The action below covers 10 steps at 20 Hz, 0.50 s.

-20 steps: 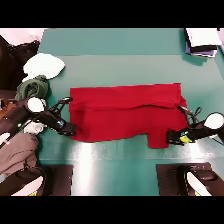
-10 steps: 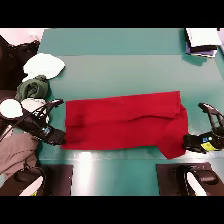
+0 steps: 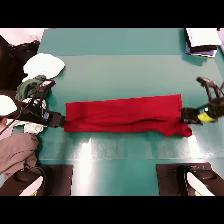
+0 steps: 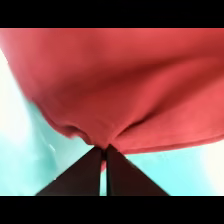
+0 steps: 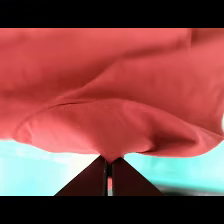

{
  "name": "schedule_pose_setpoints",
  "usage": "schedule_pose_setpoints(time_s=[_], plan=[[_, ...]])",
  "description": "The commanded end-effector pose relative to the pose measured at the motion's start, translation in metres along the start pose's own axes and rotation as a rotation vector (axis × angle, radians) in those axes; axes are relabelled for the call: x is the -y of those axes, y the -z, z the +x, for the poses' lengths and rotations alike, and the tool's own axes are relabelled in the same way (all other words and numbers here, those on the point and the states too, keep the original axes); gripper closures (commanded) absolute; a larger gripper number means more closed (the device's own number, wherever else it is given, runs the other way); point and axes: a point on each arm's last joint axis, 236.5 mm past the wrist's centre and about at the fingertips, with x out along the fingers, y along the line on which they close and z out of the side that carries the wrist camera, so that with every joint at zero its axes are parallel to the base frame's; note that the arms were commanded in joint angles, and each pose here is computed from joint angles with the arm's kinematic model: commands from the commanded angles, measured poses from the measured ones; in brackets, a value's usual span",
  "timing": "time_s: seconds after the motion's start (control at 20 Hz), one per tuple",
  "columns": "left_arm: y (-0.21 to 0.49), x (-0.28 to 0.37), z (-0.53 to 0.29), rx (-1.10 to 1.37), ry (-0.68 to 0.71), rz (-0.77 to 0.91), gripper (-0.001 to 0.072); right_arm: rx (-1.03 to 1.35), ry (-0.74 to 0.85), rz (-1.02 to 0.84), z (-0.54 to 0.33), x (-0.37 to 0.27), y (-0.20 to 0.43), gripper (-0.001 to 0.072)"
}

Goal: Fold the shirts.

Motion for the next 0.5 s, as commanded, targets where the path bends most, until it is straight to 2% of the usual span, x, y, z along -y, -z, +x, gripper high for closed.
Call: schedule_pose_setpoints(time_s=[0.0,0.25,0.45], plan=[[-0.038,-0.020,0.007,0.118,-0.074,0.001,0.0684,0.044,-0.003,-0.072,0.007,-0.007,-0.064,0.0697],[-0.058,-0.037,0.040,0.118,-0.109,-0.027,0.0684,0.068,-0.003,-0.118,0.016,-0.013,-0.121,0.0697],[-0.067,-0.049,0.061,0.110,-0.136,-0.025,0.0684,0.036,-0.001,-0.121,0.027,-0.012,-0.134,0.0697]])
